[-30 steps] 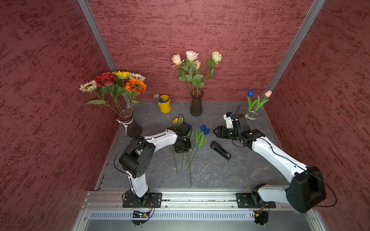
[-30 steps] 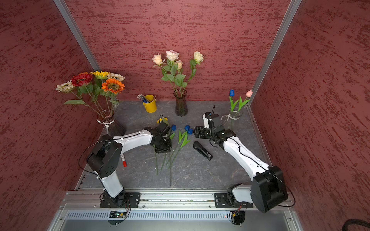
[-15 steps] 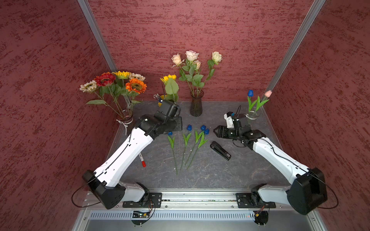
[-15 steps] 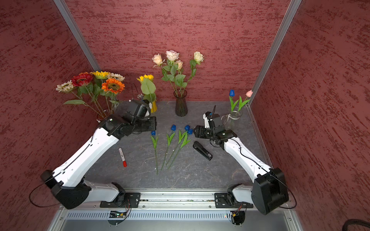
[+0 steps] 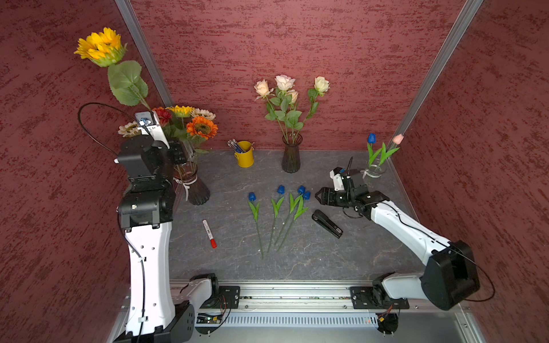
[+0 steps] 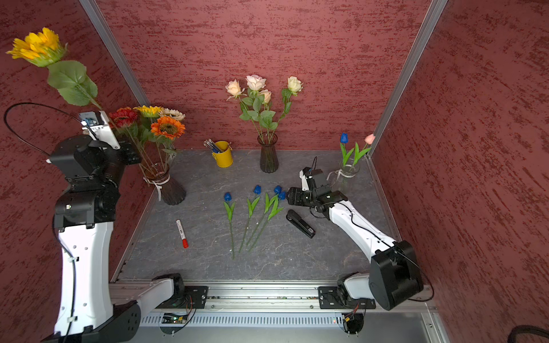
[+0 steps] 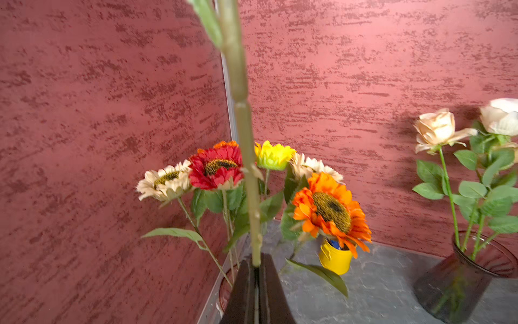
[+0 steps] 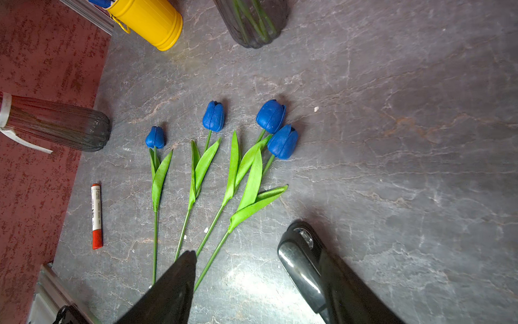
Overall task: Arrange the flowers in different vases according to their variety
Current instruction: Insert the flower into the vase.
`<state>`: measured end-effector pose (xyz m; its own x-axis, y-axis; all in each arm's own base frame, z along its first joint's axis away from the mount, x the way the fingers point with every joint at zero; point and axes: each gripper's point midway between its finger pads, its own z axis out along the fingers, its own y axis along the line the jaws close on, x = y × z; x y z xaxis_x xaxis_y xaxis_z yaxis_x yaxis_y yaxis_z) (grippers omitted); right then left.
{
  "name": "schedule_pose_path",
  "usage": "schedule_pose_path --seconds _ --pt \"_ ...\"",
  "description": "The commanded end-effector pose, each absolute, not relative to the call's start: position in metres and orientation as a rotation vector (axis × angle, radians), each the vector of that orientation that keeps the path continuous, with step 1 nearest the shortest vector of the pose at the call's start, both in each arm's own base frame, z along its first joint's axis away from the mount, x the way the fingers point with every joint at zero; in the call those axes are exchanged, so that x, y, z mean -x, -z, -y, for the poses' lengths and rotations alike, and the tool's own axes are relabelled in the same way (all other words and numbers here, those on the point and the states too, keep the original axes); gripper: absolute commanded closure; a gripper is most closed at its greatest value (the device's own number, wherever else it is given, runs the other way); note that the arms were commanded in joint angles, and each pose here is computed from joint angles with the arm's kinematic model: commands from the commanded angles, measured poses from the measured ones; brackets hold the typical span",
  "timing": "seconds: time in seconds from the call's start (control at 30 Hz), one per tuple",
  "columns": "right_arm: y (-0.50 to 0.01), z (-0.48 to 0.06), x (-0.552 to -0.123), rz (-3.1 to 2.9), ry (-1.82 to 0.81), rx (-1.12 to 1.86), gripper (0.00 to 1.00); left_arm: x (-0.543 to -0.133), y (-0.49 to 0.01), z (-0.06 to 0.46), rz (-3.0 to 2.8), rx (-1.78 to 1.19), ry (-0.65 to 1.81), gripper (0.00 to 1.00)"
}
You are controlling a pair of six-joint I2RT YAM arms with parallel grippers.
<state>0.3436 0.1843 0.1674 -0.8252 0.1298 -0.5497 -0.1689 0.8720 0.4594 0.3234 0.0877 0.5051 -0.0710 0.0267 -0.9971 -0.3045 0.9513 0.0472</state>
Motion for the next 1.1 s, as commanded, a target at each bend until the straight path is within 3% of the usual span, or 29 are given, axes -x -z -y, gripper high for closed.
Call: schedule_pose_path --seconds 0.0,0.3,0.5,0.63,0.67,0.7,0.73,0.77,1.07 --pt "-0.186 -0.186 -0.358 -2.401 -0.676 0.034 0.26 -0.346 -0.528 -0.085 -1.493 0.083 -0.201 1.0" --pt "-0.189 -0.185 -0.367 -2.39 -0.653 0.012 0.25 -0.386 -0.493 -0.114 -1.435 0.128 0.031 1.0" --pt "-0.185 -0.184 -0.368 -2.393 -0.639 0.02 0.26 -0.404 -0.432 -0.128 -1.54 0.143 -0.005 1.0" --pt "-0.183 -0.185 -0.369 -2.401 -0.639 0.04 0.25 -0.407 -0.361 -0.136 -1.677 0.211 0.002 1.0" --pt "-0.184 -0.186 -0.37 -2.398 -0.64 0.044 0.26 -0.406 -0.35 -0.135 -1.707 0.231 0.018 0.87" --pt "-0.186 -0.185 -0.369 -2.395 -0.639 0.045 0.25 -0.402 -0.339 -0.134 -1.749 0.285 0.054 0.46" --pt "-0.188 -0.185 -0.369 -2.39 -0.638 0.047 0.25 -0.396 -0.332 -0.13 -1.793 0.334 0.082 0.16" --pt "-0.188 -0.185 -0.369 -2.388 -0.638 0.046 0.25 -0.39 -0.326 -0.126 -1.833 0.37 0.098 0.11" --pt "-0.185 -0.196 -0.365 -2.411 -0.723 0.043 0.26 -0.306 -0.321 -0.074 -1.991 0.463 0.049 0.02"
